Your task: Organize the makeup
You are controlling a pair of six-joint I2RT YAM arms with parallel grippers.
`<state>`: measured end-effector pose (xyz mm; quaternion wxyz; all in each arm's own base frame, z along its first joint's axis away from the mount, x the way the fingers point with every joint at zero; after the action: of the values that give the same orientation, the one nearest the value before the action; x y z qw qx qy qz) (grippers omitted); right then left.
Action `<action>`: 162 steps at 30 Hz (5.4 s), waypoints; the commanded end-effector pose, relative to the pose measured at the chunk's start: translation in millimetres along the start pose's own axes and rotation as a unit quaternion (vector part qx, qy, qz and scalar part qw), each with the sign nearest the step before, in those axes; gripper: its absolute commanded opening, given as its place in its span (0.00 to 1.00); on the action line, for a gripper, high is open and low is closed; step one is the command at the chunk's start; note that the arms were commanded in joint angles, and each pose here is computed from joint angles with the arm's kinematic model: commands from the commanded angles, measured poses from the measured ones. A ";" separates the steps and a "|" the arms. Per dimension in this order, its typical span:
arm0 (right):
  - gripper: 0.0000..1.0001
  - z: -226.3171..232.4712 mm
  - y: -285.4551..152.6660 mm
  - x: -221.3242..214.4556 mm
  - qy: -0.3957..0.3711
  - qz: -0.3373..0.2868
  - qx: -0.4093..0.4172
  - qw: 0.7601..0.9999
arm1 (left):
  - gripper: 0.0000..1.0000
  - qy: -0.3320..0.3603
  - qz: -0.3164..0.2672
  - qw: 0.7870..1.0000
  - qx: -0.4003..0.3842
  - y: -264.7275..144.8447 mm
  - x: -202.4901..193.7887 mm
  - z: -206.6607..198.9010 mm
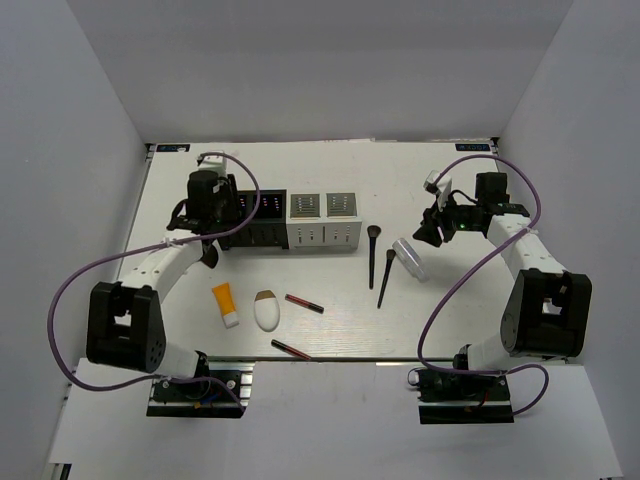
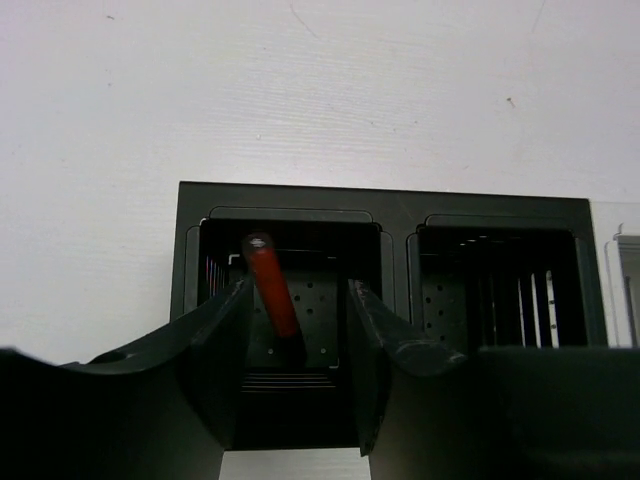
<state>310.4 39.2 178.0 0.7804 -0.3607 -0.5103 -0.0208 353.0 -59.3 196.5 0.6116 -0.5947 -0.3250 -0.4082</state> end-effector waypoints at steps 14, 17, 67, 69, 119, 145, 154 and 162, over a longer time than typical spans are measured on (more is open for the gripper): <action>0.42 76.7 13.6 26.4 -0.129 -0.022 0.182 0.974 | 0.12 -0.090 -0.114 0.989 -0.008 -117.0 78.8 8.1; 0.42 106.3 37.8 23.4 -0.133 0.013 0.215 0.968 | 0.14 -0.119 -0.073 0.990 -0.006 -134.1 50.9 7.3; 0.05 241.6 223.1 -54.0 -0.156 0.278 0.031 0.947 | 0.63 -0.295 0.053 0.953 -0.043 -238.7 -83.1 -7.5; 0.00 240.3 218.3 -53.5 -0.152 0.284 0.037 0.946 | 0.63 -0.302 0.056 0.950 -0.063 -237.3 -82.9 -12.0; 0.00 242.1 329.8 249.3 -0.077 -0.314 0.231 0.917 | 0.60 -0.354 0.071 0.930 -0.067 -241.3 -81.5 -16.1; 0.16 226.1 256.6 255.2 -0.135 -0.314 0.223 0.913 | 0.54 -0.359 0.109 0.922 -0.098 -225.2 -82.4 -25.8; 0.12 248.3 164.5 130.4 -0.179 -0.055 0.306 0.933 | 0.15 -0.334 0.080 0.935 -0.085 -215.3 -86.5 -21.4; 0.46 262.4 140.6 29.2 -0.149 0.112 0.254 0.949 | 0.62 -0.317 0.031 0.947 -0.053 -227.6 -73.8 -9.9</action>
<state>194.5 327.7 217.7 0.7565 -0.1325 -0.6097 0.1960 117.0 -57.9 216.3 0.4613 -0.7580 -0.4309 -0.1642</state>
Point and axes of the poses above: each gripper's point midway between its finger pads, its own y axis out along the fingers, its own z axis along the line the jaws close on, x = y × z, the point moved 8 cm from there along -y, back along the fingers, and after that the axes turned 12 degrees about y, right-handed, at the moved point
